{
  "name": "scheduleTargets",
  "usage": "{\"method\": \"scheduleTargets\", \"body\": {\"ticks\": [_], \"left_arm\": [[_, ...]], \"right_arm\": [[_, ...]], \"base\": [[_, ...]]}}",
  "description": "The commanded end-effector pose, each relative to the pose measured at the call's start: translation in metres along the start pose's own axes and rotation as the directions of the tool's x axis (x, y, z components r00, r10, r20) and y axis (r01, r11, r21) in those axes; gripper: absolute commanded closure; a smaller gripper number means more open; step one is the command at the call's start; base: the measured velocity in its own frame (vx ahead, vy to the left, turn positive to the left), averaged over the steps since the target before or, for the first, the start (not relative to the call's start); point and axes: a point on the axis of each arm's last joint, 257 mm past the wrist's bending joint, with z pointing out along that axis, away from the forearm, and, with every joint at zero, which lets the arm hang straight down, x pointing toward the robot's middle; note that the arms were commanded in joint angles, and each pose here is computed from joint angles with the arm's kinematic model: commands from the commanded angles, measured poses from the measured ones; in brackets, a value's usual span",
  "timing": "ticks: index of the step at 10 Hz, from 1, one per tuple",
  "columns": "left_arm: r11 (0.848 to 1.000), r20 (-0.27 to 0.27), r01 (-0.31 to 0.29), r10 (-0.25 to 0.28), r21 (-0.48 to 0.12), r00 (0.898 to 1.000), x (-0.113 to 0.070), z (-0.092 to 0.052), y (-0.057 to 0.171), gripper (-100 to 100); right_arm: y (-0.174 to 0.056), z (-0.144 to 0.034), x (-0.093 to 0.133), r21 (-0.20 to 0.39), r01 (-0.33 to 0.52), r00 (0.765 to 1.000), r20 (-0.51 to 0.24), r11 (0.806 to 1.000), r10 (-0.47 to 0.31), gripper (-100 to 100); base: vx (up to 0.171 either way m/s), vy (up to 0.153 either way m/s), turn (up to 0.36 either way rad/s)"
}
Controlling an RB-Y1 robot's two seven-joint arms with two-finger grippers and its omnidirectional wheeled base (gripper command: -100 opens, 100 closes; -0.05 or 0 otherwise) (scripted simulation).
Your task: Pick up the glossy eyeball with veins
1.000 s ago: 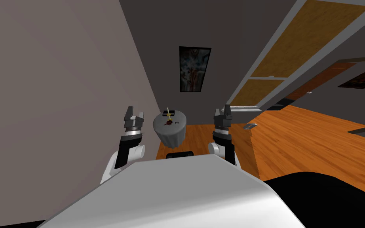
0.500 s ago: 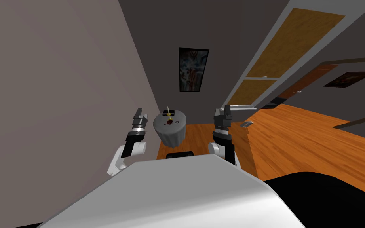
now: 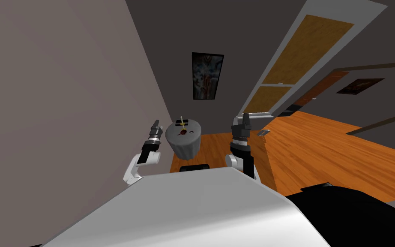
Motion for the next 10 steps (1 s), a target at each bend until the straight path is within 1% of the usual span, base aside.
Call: {"method": "scheduleTargets", "body": {"ticks": [1,2,3,4,5,6,7,8,9,10], "left_arm": [[0.998,-0.006,-0.005,0.005,-0.055,1.000,0.001,0.007,0.022,-100],[0.996,-0.011,-0.009,0.008,-0.088,1.000,0.003,0.013,0.035,-100],[0.994,-0.011,-0.009,0.008,-0.110,1.000,0.003,0.012,0.044,-100],[0.989,-0.015,-0.011,0.009,-0.151,1.000,0.005,0.016,0.059,-100],[0.987,-0.015,-0.012,0.009,-0.161,1.000,0.005,0.016,0.064,-100],[0.977,-0.020,-0.013,0.009,-0.212,1.000,0.008,0.019,0.084,-100],[0.977,-0.020,-0.013,0.009,-0.212,1.000,0.008,0.019,0.084,-100],[0.966,-0.024,-0.015,0.009,-0.259,1.000,0.010,0.022,0.102,-100],[0.955,-0.028,-0.015,0.007,-0.296,1.000,0.014,0.026,0.115,-100],[0.949,-0.028,-0.016,0.008,-0.313,1.000,0.014,0.023,0.123,-100]], "right_arm": [[0.000,0.000,0.000,0.000,0.000,1.000,0.000,1.000,0.000,0],[0.000,0.000,0.000,0.000,0.000,1.000,0.000,1.000,0.000,0],[0.000,0.000,0.000,0.000,0.000,1.000,0.000,1.000,0.000,0],[0.000,0.000,0.000,0.000,0.000,1.000,0.000,1.000,0.000,0],[0.000,0.000,0.000,0.000,0.000,1.000,0.000,1.000,0.000,0],[0.000,0.000,0.000,0.000,0.000,1.000,0.000,1.000,0.000,0],[0.000,0.000,0.000,0.000,0.000,1.000,0.000,1.000,0.000,0],[0.000,0.000,0.000,0.000,0.000,1.000,0.000,1.000,0.000,0],[0.000,0.000,0.000,0.000,0.000,1.000,0.000,1.000,0.000,0],[0.000,0.000,0.000,0.000,0.000,1.000,0.000,1.000,0.000,0]], "base": [[-0.004,0.025,-0.051],[0.000,0.029,-0.129],[0.002,0.026,-0.050],[-0.001,0.027,-0.062],[-0.001,0.022,-0.042],[0.001,0.019,-0.084],[0.002,0.019,-0.047],[0.004,0.022,-0.079],[0.006,0.035,-0.114],[0.004,0.030,-0.056]]}}
